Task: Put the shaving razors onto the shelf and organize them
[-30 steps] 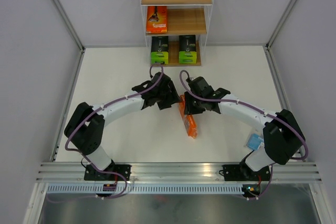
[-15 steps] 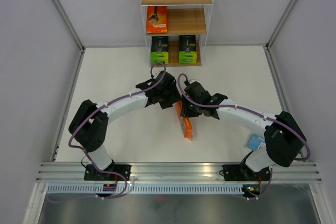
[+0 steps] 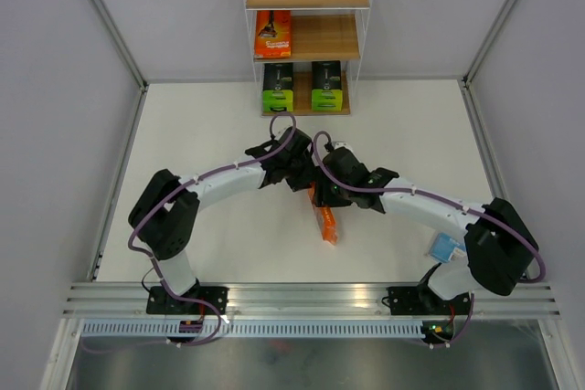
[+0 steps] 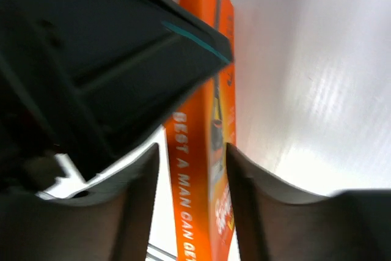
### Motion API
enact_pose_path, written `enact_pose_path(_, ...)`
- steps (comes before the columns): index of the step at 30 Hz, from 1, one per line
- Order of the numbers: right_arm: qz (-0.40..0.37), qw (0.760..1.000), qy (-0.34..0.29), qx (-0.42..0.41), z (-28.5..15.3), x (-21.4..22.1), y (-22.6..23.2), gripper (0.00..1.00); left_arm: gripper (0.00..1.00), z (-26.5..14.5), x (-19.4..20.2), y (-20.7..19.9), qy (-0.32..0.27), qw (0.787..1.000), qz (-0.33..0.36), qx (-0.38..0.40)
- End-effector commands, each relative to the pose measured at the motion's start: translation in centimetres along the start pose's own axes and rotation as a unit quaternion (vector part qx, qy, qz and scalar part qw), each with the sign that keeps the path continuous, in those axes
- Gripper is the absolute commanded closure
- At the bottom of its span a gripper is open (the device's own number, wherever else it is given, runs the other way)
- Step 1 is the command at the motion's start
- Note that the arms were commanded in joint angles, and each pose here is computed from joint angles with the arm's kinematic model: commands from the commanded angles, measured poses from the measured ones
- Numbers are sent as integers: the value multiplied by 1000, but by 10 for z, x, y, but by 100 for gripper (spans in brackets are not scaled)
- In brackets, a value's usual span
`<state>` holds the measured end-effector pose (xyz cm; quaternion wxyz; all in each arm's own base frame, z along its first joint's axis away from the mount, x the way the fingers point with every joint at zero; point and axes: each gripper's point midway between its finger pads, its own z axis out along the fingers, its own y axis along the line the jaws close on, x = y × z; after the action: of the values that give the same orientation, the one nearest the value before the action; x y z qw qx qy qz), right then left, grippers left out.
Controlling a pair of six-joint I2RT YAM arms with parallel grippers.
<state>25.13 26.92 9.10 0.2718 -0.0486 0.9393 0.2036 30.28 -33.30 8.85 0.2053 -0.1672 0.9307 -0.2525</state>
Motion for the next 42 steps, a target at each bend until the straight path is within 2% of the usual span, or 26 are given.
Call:
enact_pose_path(1, 31, 999, -13, 42, -15, -4, -13, 43, 72, 5, 3, -7, 9, 1000, -6, 14)
enact_pose_path(3, 34, 999, -20, 23, -30, -12, -5, 33, 73, 4, 3, -4, 7, 1000, -2, 16)
enact_pose_path(8, 56, 998, -34, 1, -71, -24, -4, 25, 73, -1, 3, -1, 0, 998, 19, 52)
enact_pose_path(11, 86, 995, -38, 9, -88, -26, -25, 21, 73, -2, 5, 11, -2, 998, 32, 58)
enact_pose_path(15, 156, 987, -24, 35, -77, -11, -71, 17, 73, 1, 10, 18, -5, 994, 64, 87)
enact_pose_path(18, 202, 979, -18, 11, -64, -2, -76, 16, 73, 10, 16, 40, -4, 995, 77, 56)
enact_pose_path(25, 212, 977, -19, 14, -45, 6, -84, 20, 69, 23, 30, 69, 14, 997, 71, 21)
enact_pose_path(28, 207, 978, -15, 14, -41, 8, -85, 20, 71, 24, 30, 57, 11, 996, 69, 56)
enact_pose_path(30, 213, 977, -16, 8, -40, 9, -84, 20, 81, 24, 32, 50, 16, 996, 52, 72)
enact_pose_path(33, 233, 972, -29, -7, -44, 3, -77, 16, 87, 21, 23, 30, 0, 994, 12, 104)
enact_pose_path(37, 247, 967, -55, -33, -54, -8, -69, 9, 86, 4, -5, -15, -50, 978, -12, 200)
enact_pose_path(39, 249, 965, -66, -43, -61, -12, -67, 7, 86, -14, -22, -43, -75, 961, -5, 266)
enact_pose_path(42, 254, 963, -79, -54, -66, -13, -72, 6, 86, -30, -36, -52, -97, 943, -7, 318)
